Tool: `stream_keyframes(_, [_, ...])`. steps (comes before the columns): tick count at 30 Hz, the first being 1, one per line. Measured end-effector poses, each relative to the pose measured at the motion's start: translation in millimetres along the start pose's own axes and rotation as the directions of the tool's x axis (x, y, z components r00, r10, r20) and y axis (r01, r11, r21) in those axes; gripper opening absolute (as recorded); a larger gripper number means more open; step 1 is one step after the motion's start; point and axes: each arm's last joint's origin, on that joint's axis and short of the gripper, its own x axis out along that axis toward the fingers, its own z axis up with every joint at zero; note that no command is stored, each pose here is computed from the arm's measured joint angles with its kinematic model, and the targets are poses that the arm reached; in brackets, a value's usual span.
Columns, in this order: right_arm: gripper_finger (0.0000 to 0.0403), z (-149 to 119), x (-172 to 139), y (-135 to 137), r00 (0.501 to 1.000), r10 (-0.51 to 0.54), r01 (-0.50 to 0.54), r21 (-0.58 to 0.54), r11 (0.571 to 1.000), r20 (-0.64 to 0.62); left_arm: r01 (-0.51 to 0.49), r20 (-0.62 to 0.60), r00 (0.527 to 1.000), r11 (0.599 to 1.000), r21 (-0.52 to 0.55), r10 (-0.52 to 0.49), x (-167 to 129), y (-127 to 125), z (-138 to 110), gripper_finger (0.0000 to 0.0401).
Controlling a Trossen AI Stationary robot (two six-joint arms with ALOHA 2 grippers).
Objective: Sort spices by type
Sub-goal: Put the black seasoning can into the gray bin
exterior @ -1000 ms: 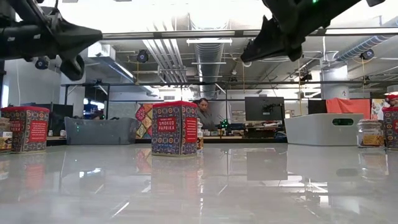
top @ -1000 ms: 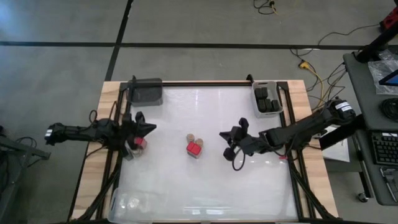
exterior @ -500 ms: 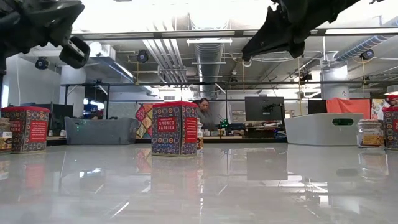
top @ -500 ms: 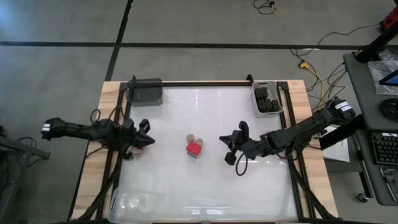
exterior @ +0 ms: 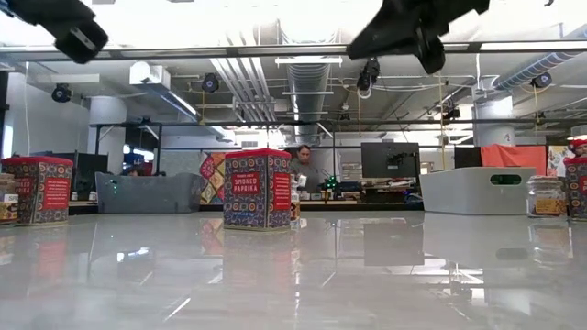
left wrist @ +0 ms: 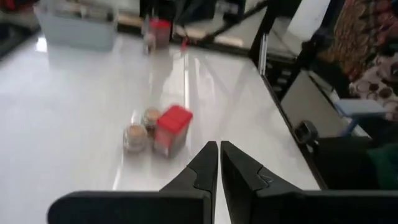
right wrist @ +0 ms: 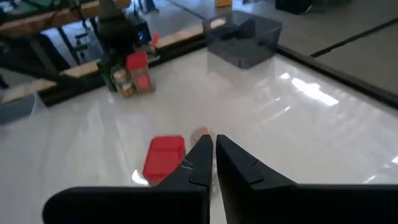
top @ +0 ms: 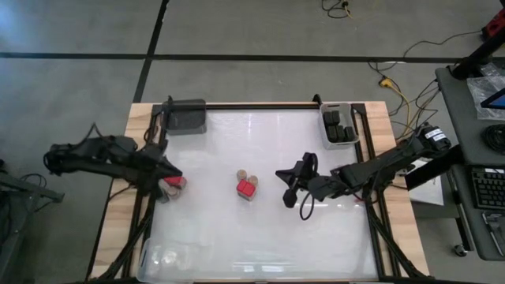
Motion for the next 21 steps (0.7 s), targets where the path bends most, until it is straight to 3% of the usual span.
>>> stream_keyframes(6, [0.0013,8.9,3.3,6.1,0.998,-0.036,0.036,-0.011,0.999,0.061,-0.053,-0.242,0.970,0.989,-0.135,0.019,-19.2,-5.8,12.5,0.0004])
stream_keyframes(10, [0.0013,5.4,11.4,10.9,0.994,-0.051,0.055,-0.032,0.998,0.100,-0.136,-0.376,0.926,0.959,-0.250,0.033,-17.3,-6.1,11.8,0.0004])
stream_keyframes(12, [0.0013,2.1,16.8,14.2,0.993,-0.048,0.054,-0.052,0.997,0.112,-0.193,-0.451,0.892,0.931,-0.309,0.035,-14.6,-5.2,7.4,0.0004])
stream_keyframes(15, [0.0013,-2.6,23.6,18.1,0.991,-0.043,0.055,-0.096,0.994,0.124,-0.317,-0.558,0.828,0.858,-0.403,0.044,-9.5,-2.7,-2.4,0.0005])
stream_keyframes(21, [0.0013,-5.5,28.4,17.1,0.986,-0.089,0.112,-0.168,0.979,0.139,-0.409,-0.670,0.741,0.756,-0.511,-0.051,4.4,-2.5,-13.1,0.0051])
